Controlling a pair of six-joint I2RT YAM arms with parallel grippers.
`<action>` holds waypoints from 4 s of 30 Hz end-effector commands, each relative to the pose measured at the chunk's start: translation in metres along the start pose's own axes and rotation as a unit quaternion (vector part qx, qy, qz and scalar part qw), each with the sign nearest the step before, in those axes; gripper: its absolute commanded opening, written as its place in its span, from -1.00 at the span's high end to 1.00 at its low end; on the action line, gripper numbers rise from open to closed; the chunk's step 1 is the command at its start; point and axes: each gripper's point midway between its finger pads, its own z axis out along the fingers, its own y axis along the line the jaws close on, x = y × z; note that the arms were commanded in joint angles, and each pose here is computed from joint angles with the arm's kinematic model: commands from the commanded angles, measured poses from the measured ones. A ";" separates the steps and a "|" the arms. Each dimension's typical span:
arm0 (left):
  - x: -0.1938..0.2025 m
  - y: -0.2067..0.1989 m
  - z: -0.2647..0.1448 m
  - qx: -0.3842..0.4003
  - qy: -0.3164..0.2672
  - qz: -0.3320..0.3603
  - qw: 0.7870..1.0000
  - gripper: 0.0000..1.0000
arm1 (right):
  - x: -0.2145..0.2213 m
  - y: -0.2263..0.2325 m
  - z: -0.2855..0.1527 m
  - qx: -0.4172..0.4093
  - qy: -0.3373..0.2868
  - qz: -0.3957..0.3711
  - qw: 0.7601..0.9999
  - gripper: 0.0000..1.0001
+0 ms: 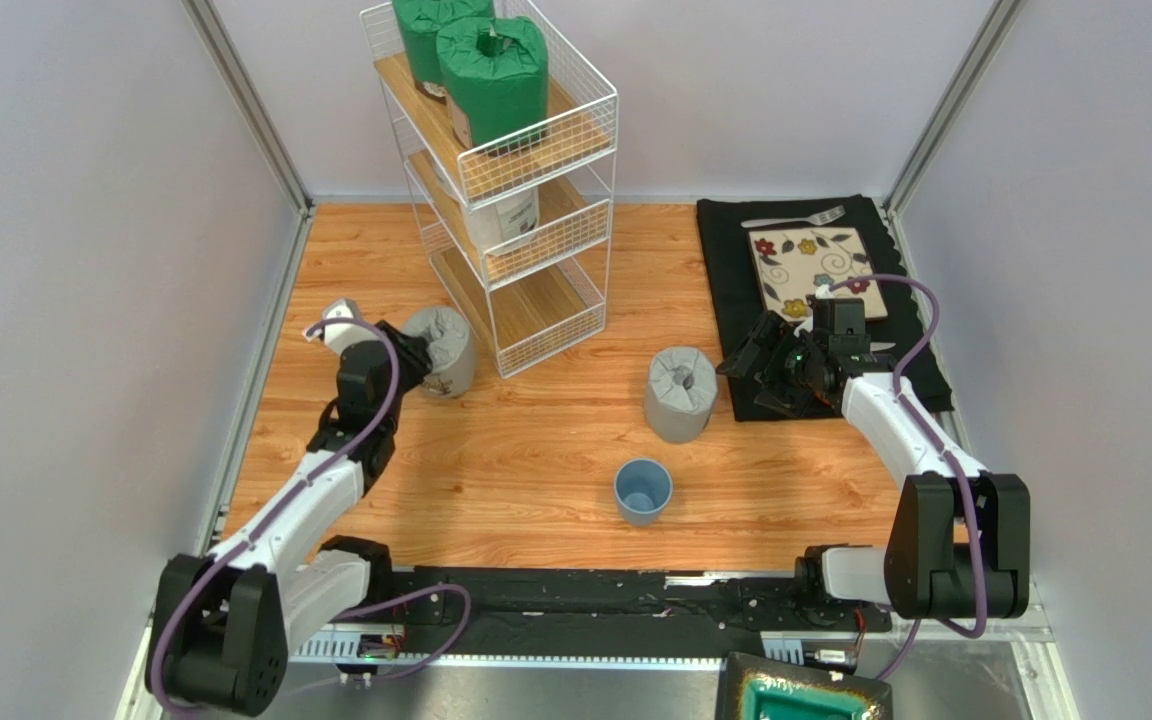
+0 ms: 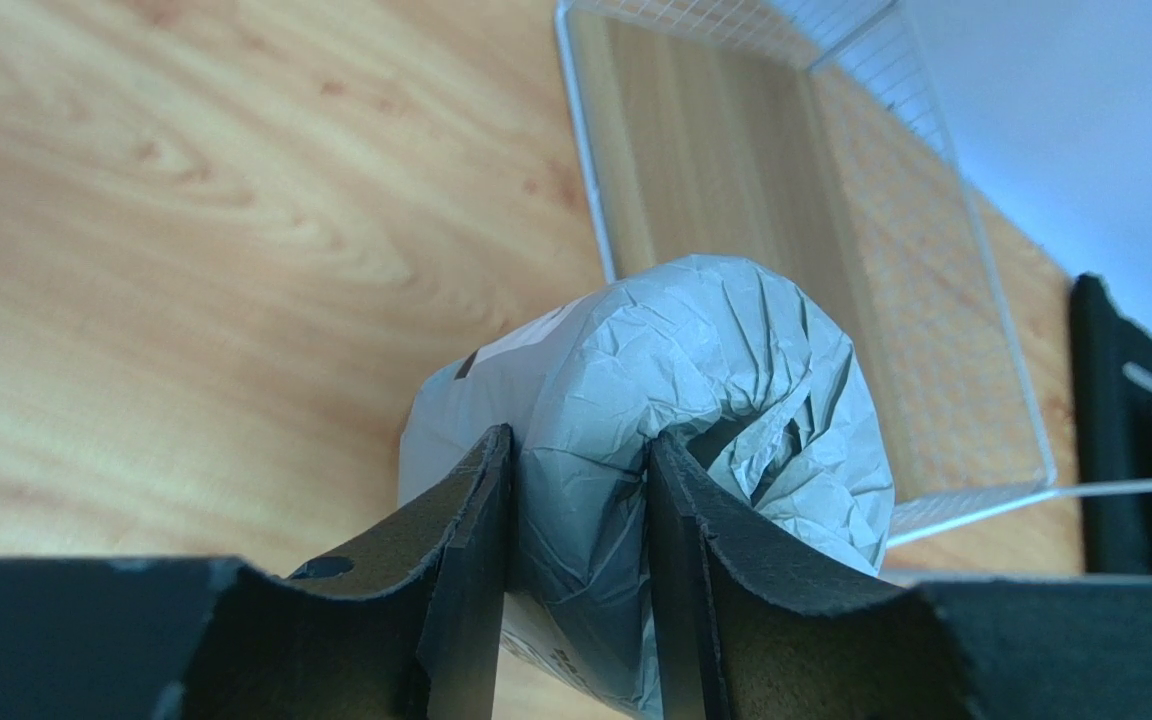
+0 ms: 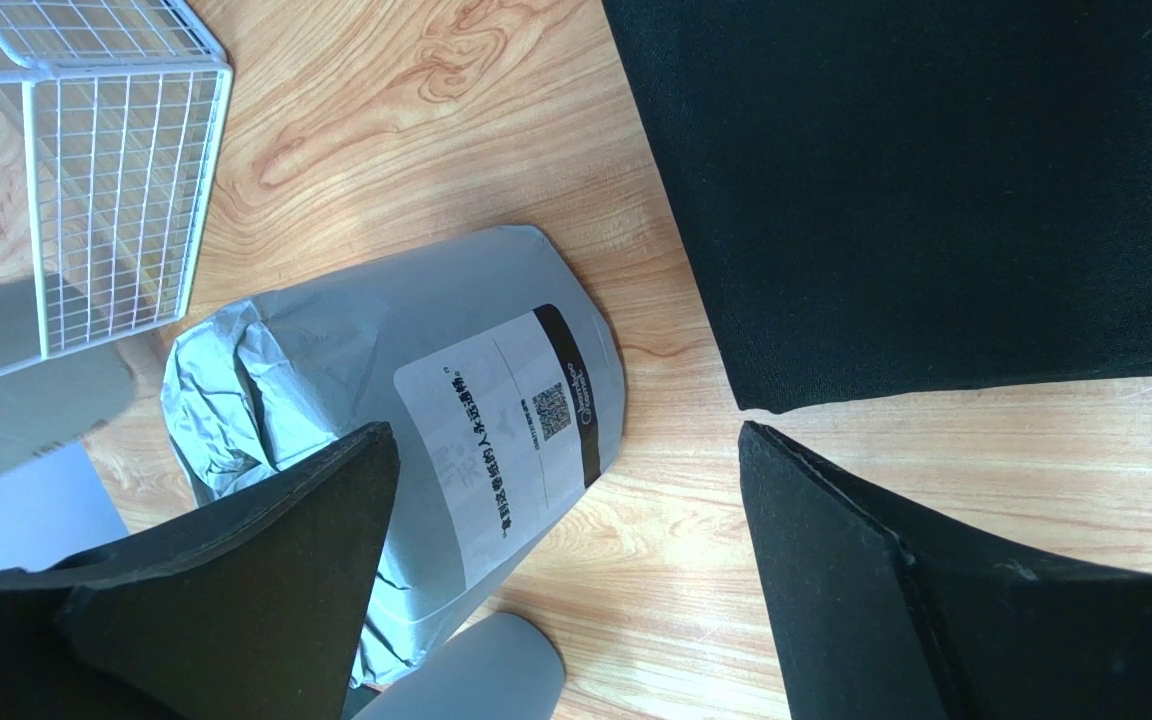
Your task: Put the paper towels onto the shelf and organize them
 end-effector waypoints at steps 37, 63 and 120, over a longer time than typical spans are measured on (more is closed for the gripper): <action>-0.080 -0.118 0.169 0.131 -0.069 -0.099 0.984 0.30 | -0.025 0.006 -0.007 -0.001 -0.023 0.005 1.000 -0.74; -0.047 -0.122 0.194 0.123 -0.034 -0.107 0.986 0.26 | -0.024 0.001 -0.007 0.003 -0.022 0.007 1.000 -0.74; -0.009 -0.046 -0.057 0.123 0.036 -0.033 0.991 -0.89 | -0.031 -0.001 -0.014 0.009 -0.041 0.007 0.999 -0.73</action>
